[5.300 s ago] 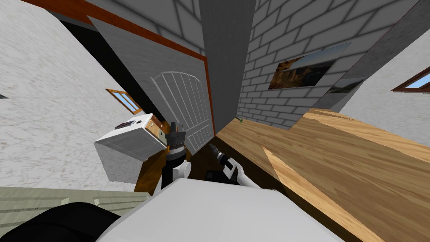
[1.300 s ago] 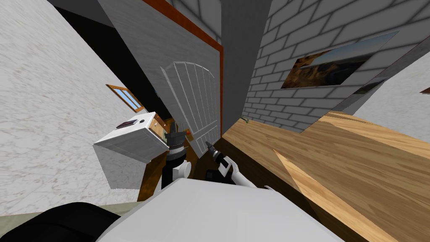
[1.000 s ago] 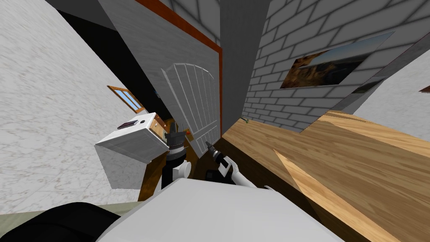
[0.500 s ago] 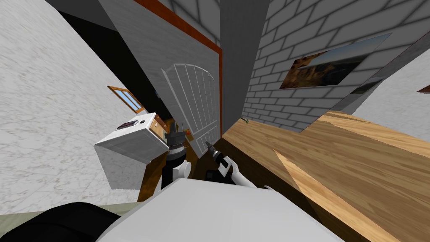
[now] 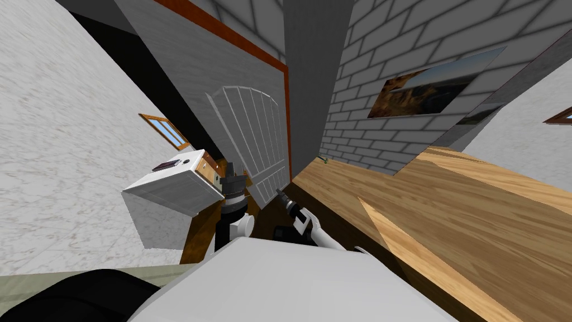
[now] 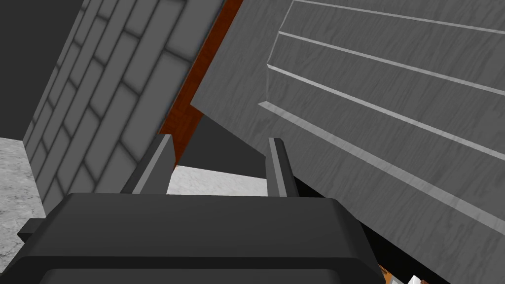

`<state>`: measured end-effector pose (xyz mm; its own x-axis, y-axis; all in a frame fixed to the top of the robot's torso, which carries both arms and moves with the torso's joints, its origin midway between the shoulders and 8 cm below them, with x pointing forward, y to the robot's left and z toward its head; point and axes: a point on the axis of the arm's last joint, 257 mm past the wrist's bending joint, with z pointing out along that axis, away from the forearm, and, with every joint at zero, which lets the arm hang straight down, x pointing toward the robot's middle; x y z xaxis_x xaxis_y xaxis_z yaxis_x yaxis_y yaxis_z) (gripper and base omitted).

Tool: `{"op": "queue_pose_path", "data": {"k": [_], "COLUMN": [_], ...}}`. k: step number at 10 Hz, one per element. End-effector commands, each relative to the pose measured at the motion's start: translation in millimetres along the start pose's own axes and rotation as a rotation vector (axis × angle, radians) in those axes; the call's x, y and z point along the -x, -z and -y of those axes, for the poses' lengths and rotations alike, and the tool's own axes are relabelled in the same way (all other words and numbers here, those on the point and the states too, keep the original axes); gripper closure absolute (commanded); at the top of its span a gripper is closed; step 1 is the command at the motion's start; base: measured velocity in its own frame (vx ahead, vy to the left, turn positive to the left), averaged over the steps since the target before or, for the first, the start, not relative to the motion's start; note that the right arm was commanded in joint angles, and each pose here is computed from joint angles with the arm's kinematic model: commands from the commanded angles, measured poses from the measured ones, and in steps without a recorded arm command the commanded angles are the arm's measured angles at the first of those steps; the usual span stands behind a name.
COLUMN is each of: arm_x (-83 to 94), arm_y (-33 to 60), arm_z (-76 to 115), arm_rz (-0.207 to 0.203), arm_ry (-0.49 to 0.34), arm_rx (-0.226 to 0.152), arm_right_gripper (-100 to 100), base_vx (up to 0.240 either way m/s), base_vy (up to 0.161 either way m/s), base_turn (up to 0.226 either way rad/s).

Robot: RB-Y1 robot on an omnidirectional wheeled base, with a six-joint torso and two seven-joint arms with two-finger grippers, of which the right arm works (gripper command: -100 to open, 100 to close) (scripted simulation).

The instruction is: Pull the door open

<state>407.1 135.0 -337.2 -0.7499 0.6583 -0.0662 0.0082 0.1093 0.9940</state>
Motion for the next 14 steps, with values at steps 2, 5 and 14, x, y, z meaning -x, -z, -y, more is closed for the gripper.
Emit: {"op": "queue_pose_path", "data": {"k": [2, 5, 14], "arm_x": [22.6, 7.6, -10.6], "arm_y": [11.9, -1.2, -14.8], "arm_z": [24.7, 5.9, -16.7], "arm_rz": [0.016, 0.004, -0.011], "arm_ry": [0.029, 0.004, -0.027], "arm_rx": [-0.051, -0.012, 0.033], "arm_right_gripper": [-100, -100, -100], "base_vx": [-0.049, 0.014, 0.014], "base_vy": [-0.201, 0.156, 0.091], "base_turn": [-0.152, -0.036, 0.047]}}
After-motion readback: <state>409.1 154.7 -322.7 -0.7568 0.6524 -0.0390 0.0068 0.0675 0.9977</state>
